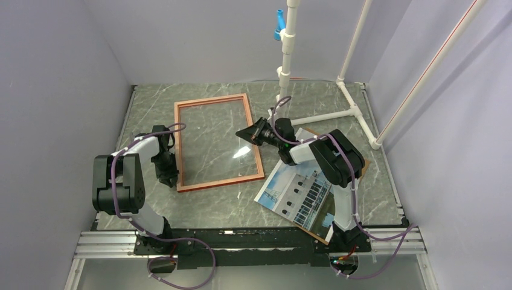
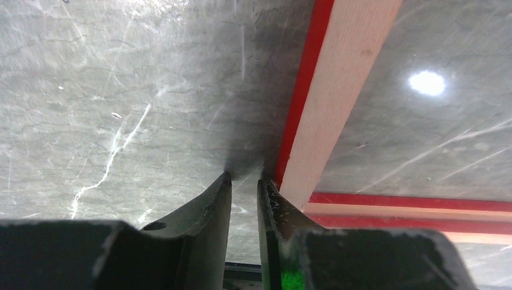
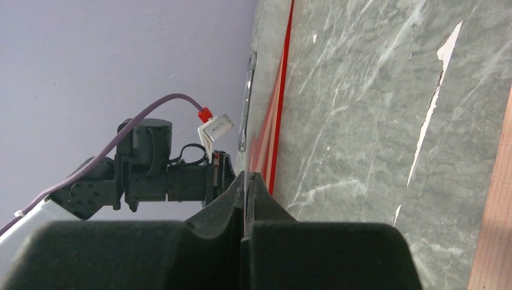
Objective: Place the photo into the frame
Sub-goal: Place the photo frame item in the photo frame.
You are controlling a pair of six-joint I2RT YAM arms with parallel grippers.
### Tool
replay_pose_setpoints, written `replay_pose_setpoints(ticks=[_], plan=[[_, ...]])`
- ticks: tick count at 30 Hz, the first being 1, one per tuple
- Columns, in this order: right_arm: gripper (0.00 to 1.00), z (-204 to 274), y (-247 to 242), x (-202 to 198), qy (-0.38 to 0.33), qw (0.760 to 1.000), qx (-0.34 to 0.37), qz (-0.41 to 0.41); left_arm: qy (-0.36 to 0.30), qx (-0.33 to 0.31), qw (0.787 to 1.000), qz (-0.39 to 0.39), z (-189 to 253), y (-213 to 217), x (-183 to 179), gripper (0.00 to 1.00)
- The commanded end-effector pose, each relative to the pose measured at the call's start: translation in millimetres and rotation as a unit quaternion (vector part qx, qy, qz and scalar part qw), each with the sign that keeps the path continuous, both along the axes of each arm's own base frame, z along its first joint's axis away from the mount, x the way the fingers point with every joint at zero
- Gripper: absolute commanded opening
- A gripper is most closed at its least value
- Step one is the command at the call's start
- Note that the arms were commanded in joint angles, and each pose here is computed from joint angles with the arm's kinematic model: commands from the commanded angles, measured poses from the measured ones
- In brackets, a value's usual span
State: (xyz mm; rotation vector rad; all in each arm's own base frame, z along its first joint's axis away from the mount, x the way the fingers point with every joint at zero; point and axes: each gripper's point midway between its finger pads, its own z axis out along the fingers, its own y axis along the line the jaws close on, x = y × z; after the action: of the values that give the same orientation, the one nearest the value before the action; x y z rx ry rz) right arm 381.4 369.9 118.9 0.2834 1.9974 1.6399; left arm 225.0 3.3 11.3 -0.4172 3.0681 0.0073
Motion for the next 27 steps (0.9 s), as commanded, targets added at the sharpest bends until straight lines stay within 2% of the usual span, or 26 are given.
replay_pose_setpoints(ticks=[1,13,27], plan=[[0.00,22.3,9.6,2.5,-0.048,0.999,-0.001,0.024,-0.003,-0.012,1.000,-0.010,0.9,-5.6,5.5,0.27],[0.00,37.0,12.3,9.6,-0.084,0.995,-0.040,0.039,0.001,-0.018,1.000,-0.014,-0.5,-7.9,5.1,0.22],[0.00,59.7,19.8,3.9,-0.146,0.986,-0.027,0.078,0.004,-0.021,1.000,-0.015,-1.5,-9.4,4.6,0.21]])
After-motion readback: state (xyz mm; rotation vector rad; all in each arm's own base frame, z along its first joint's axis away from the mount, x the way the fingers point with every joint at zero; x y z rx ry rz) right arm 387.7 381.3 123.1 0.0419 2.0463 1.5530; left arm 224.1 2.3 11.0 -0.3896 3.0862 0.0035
